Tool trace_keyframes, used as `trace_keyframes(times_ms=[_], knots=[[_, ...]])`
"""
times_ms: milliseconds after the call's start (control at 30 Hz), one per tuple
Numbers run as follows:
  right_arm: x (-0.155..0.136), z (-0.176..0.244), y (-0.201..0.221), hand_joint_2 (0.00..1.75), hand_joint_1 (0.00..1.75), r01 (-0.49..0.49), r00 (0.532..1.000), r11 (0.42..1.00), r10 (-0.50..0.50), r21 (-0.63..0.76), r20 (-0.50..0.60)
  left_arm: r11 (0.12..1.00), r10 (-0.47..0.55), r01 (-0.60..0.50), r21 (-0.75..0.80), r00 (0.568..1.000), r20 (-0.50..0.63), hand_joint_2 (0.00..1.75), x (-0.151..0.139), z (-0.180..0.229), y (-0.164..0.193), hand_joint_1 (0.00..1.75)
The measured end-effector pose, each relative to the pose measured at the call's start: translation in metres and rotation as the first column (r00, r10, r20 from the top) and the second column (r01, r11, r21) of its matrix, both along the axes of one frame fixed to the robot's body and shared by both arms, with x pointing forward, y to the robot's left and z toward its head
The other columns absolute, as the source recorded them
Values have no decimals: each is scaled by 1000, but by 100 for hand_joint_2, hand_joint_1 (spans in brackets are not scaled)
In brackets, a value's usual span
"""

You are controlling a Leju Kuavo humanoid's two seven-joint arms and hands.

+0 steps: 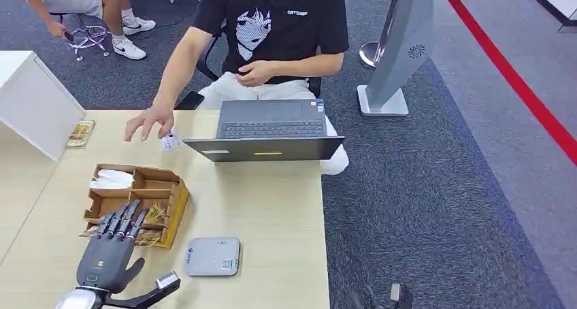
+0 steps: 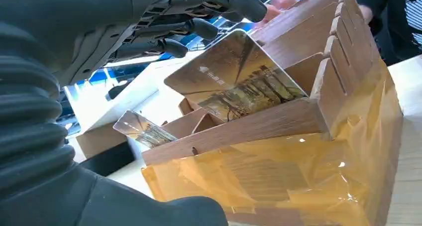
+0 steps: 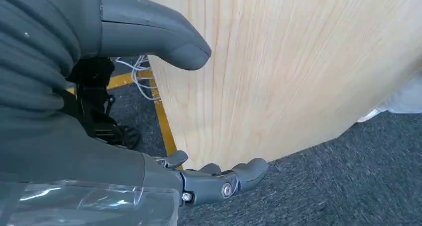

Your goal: Pass the card to the sensor for recognition and then transmit it.

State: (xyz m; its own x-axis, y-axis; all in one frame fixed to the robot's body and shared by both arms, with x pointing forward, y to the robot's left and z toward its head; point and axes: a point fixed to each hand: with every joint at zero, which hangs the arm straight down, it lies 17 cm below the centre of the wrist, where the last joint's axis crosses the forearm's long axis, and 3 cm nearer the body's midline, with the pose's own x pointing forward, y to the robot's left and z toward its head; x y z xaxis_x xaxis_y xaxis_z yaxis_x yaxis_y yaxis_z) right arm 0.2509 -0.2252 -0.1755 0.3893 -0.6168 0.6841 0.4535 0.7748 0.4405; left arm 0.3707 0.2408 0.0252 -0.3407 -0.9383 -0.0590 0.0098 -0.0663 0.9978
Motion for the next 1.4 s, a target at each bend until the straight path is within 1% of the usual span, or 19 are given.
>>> trace_keyframes(times_ms=[333,667,700,733,867,900,1400], knots=[[1,1,0,175,0,3,1000,1000,-3,2,2,1000,-23,23,8,1000,9,175,-1,1,-6,0],[2,1,1,175,0,2,1000,1000,-2,2,4,1000,-24,23,6,1000,19,175,2,5,-7,0],[2,1,1,175,0,1,1000,1000,-1,1,4,1000,-24,24,6,1000,20,175,2,5,-8,19],[2,1,1,175,0,0,1000,1000,0,0,4,1000,-24,23,6,999,22,175,3,6,-7,162],[4,1,3,175,0,-8,1000,1000,8,-9,1,1000,-23,23,7,999,27,175,6,8,-7,162],[4,1,3,175,0,-10,1000,1000,10,-9,1,1000,-23,23,7,999,28,175,6,8,-7,175],[5,2,5,175,0,-9,1000,1000,9,-2,3,999,-32,32,0,999,39,175,7,11,-9,175]])
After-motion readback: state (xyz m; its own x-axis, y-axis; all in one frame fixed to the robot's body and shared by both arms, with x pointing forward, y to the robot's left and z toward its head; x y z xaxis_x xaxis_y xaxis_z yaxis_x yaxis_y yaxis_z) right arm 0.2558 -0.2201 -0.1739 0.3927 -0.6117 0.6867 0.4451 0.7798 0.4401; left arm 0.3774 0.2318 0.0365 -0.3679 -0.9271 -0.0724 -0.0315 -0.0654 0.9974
